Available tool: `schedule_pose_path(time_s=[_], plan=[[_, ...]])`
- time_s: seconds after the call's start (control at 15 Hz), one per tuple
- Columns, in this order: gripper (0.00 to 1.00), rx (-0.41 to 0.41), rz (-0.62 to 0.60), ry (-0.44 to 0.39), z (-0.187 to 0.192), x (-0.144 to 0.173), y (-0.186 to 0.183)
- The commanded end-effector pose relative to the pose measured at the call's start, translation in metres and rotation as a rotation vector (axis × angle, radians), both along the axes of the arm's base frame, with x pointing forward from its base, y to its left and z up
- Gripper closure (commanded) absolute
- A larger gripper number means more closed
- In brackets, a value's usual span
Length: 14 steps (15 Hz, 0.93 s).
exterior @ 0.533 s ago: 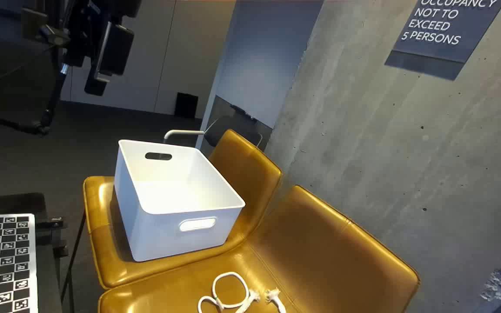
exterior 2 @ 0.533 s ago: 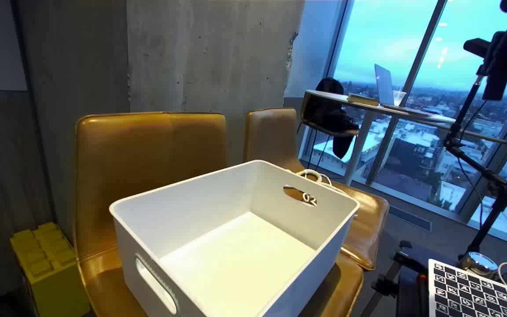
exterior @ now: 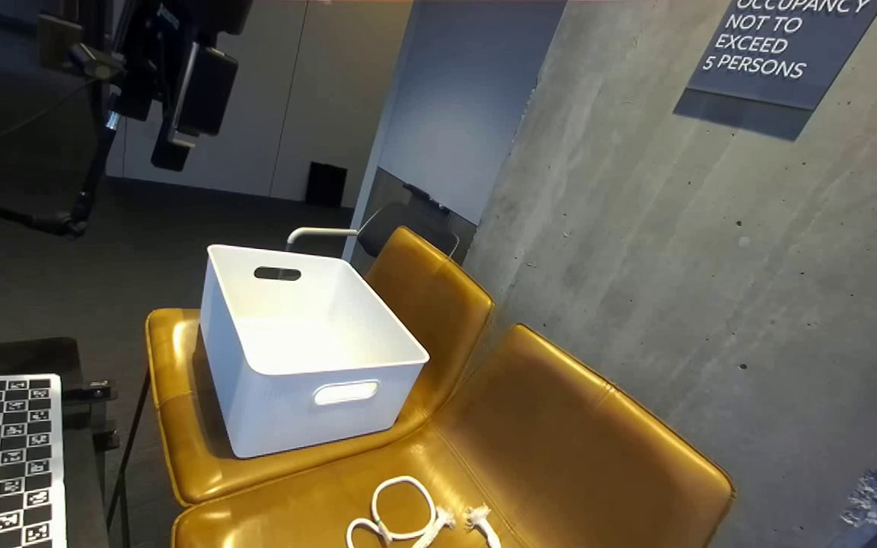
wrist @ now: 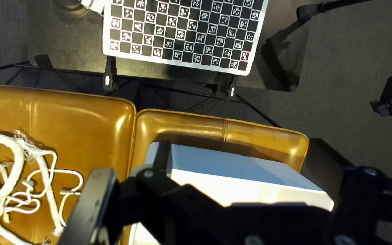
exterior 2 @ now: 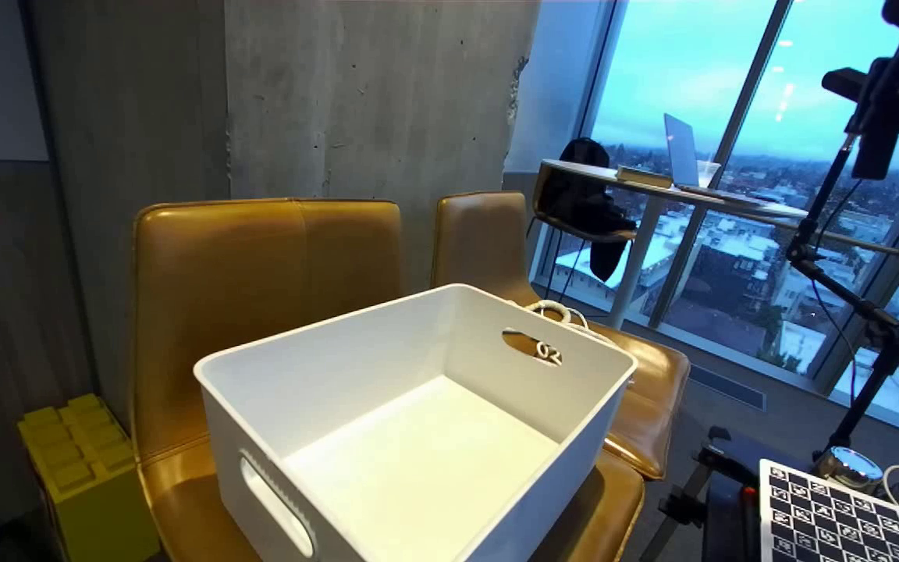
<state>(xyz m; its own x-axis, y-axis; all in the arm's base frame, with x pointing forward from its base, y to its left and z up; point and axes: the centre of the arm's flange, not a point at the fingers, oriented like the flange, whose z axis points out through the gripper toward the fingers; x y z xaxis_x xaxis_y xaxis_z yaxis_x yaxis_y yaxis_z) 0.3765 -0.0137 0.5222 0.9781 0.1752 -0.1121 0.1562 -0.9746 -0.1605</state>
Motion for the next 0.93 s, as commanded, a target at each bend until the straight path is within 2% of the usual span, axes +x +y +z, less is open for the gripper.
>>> schedule_pose_path(time_s=[0.0,0.47,0.87], plan=[[0.00,-0.005,-0.010,-0.006,-0.011,0.026,-0.019],[0.00,0.012,-0.053,0.022,-0.060,0.088,-0.121],[0.00,-0.001,-0.064,0.075,-0.102,0.117,-0.204]])
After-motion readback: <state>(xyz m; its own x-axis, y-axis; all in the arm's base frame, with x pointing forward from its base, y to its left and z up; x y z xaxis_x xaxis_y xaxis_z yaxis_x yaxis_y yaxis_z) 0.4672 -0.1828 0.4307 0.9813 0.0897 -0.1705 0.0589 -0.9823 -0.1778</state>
